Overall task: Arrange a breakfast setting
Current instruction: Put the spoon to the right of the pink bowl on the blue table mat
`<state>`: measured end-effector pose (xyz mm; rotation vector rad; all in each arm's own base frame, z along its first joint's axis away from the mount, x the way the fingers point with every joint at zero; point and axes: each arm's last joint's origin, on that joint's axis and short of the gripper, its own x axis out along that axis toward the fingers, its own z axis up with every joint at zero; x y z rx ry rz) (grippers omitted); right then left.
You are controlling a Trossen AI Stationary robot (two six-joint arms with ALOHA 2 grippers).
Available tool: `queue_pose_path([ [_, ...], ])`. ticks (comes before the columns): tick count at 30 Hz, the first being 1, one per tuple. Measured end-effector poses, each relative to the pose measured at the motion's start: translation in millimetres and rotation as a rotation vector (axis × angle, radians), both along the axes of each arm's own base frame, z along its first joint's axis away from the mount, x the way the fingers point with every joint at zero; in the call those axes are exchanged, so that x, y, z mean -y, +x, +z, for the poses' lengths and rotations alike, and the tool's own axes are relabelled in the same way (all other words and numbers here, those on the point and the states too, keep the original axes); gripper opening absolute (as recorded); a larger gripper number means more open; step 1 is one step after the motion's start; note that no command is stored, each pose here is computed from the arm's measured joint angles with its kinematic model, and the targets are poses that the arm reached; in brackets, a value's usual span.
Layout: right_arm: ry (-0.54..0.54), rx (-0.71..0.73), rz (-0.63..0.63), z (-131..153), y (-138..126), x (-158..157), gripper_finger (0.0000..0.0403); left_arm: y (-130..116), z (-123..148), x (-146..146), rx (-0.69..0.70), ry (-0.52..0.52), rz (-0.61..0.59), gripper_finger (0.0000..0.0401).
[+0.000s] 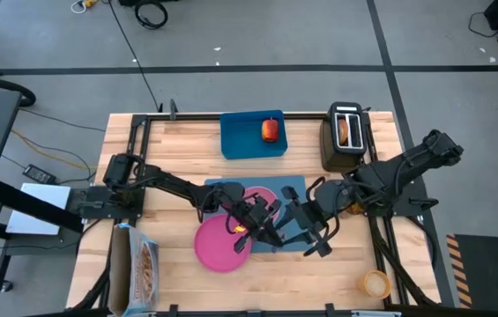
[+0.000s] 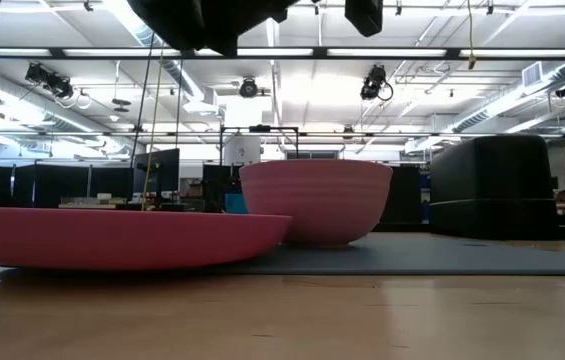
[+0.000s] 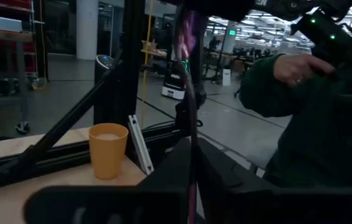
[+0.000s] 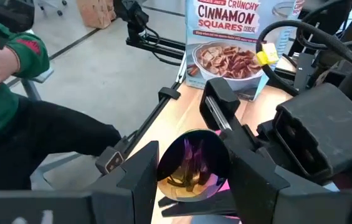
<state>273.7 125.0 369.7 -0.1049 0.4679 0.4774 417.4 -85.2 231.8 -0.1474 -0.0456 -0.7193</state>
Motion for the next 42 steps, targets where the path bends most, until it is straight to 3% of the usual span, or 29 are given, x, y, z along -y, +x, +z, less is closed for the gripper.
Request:
queue_pose_path([
  [8,0.042,-0.031,-0.059,2.6,-5.3,1.8,0.0225,0.8,0.5,-4.9,-0.018,-0.012,0.020,0.0014],
  [11,0.038,-0.013,-0.107,15.6,-23.7,6.7,0.0260,1.9,1.6,-10.2,-0.039,-0.012,0.123,0.0013],
  [18,-0.033,-0.044,-0.466,24.2,-83.0,21.0,0.0302,4.9,9.2,-24.1,0.018,-0.045,0.415,0.0013],
  [25,0.061,-0.118,-0.695,-45.4,-103.6,17.0,0.0283,4.3,22.9,-39.5,0.132,-0.166,0.659,0.0013],
  [30,0.210,-0.056,-0.734,-92.0,-92.4,13.1,0.0256,4.5,25.3,-49.5,0.138,-0.233,0.691,0.0013],
  [37,0.312,0.061,-0.865,-99.4,-78.2,30.2,0.0220,4.6,25.2,-51.5,0.115,-0.297,0.697,0.0012],
  [42,0.462,0.082,-0.826,-90.4,-67.9,37.6,0.0193,4.6,25.3,-53.0,0.099,-0.354,0.711,0.0012],
])
